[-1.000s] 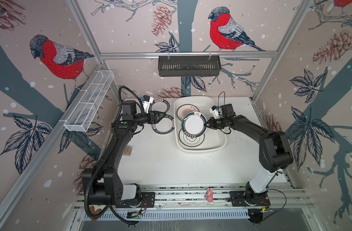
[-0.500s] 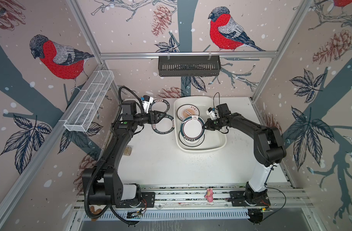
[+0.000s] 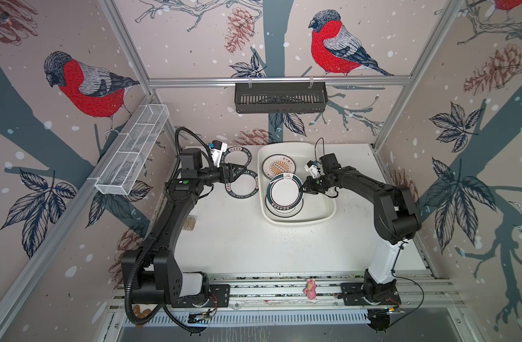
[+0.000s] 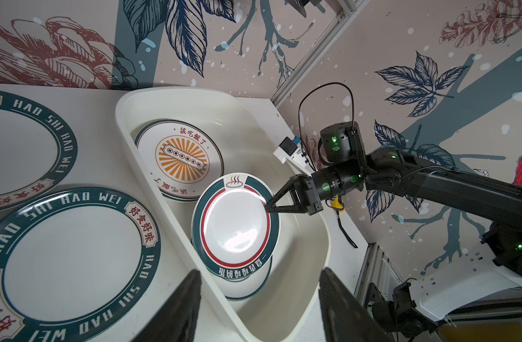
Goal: Place the plates into the plastic bin on the countertop
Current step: Place the plate in the plastic bin.
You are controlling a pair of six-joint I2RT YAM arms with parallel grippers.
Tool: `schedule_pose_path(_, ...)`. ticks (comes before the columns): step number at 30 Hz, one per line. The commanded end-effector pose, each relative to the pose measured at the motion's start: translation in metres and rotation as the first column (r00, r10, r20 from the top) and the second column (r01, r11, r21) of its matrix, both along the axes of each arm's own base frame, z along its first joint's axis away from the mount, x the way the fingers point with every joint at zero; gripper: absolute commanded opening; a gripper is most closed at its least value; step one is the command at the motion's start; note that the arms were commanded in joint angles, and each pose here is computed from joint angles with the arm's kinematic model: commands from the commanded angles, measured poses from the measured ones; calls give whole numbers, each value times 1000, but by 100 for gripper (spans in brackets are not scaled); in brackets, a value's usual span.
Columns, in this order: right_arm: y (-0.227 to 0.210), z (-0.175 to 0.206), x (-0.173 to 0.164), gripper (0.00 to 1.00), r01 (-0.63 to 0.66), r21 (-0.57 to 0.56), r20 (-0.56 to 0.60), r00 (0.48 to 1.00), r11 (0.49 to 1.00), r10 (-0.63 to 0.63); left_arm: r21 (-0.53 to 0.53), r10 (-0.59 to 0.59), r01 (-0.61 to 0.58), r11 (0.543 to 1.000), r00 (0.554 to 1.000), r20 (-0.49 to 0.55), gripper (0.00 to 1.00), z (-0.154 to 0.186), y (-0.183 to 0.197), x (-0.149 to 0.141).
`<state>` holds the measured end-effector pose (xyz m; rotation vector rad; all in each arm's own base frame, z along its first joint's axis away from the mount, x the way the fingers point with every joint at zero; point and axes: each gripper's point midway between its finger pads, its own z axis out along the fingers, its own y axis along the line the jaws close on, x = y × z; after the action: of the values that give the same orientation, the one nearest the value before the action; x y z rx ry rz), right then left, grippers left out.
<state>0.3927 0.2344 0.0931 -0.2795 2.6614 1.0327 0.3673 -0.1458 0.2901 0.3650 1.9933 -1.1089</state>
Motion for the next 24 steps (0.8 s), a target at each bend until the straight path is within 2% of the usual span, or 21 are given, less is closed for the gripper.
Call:
schedule_pose_path(1,5,4,-3,8,-6,36,-20,1000,999,6,-13,-27,28,1000,998,51,63,12,-3,-2)
schedule_pose_path(24,2,-15,-5,17,0,-7,-53,999,1000,-1,-18,-32,33,999,998,56,63,14,-4,-2)
